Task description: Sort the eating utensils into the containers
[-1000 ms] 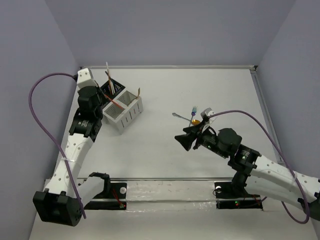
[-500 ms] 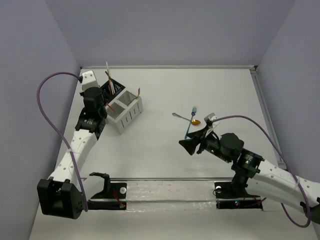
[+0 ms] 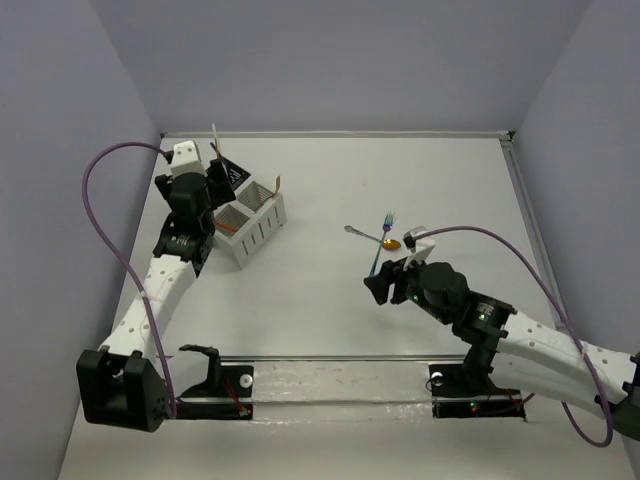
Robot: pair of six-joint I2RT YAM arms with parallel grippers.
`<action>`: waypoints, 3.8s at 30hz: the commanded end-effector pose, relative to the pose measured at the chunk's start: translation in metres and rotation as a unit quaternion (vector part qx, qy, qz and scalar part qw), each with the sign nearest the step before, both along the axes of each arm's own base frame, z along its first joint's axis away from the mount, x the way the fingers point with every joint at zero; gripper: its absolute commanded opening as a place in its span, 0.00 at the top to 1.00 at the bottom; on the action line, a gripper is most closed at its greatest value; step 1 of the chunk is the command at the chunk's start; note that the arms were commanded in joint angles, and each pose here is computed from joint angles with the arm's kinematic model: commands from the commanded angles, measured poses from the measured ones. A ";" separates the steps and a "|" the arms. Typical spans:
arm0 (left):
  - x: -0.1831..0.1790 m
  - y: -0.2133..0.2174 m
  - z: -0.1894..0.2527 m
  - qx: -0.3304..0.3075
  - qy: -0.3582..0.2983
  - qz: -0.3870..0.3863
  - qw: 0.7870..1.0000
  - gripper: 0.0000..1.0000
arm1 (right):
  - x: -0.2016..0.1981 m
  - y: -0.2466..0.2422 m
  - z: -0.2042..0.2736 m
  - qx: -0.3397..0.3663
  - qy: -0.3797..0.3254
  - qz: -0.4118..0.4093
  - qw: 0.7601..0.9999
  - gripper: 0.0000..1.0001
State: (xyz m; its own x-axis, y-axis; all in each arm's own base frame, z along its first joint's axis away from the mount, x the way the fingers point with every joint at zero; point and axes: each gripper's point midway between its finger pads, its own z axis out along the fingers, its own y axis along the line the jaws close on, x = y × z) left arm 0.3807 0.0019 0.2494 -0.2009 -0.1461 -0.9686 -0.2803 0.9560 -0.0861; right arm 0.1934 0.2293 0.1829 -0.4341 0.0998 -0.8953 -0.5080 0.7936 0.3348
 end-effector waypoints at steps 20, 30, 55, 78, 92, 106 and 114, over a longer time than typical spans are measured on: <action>-0.097 -0.127 0.101 -0.138 -0.136 -0.302 0.933 0.01 | 0.117 -0.046 -0.115 -0.189 0.140 -0.270 0.934 0.44; -0.116 -0.146 0.112 -0.152 -0.144 -0.352 0.912 0.01 | 0.152 -0.024 -0.140 -0.216 0.161 -0.272 0.924 0.48; -0.116 -0.156 0.107 -0.158 -0.132 -0.369 0.906 0.01 | 0.161 -0.029 -0.164 -0.224 0.180 -0.302 0.909 0.72; -0.113 -0.181 0.090 -0.189 -0.096 -0.417 0.884 0.06 | 0.148 -0.010 -0.015 -0.058 -0.016 -0.193 0.979 0.93; -0.109 -0.223 0.049 -0.238 -0.003 -0.491 0.838 0.11 | 0.071 0.095 0.084 0.077 -0.111 0.037 0.990 0.93; -0.098 -0.219 0.035 -0.235 0.014 -0.465 0.853 0.33 | 0.037 0.141 0.098 0.084 -0.126 0.095 0.984 0.93; -0.093 -0.216 0.034 -0.231 0.013 -0.452 0.862 0.77 | 0.029 0.145 0.100 0.088 -0.130 0.106 0.982 0.93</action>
State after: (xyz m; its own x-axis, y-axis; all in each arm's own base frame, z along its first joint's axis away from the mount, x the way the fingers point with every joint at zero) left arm 0.2852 -0.2133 0.2741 -0.4927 -0.2766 -0.8251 0.5348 0.6517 -0.5379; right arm 0.2245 0.3639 0.2397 -0.2902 0.0999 -0.9517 -0.7097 0.6447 0.2841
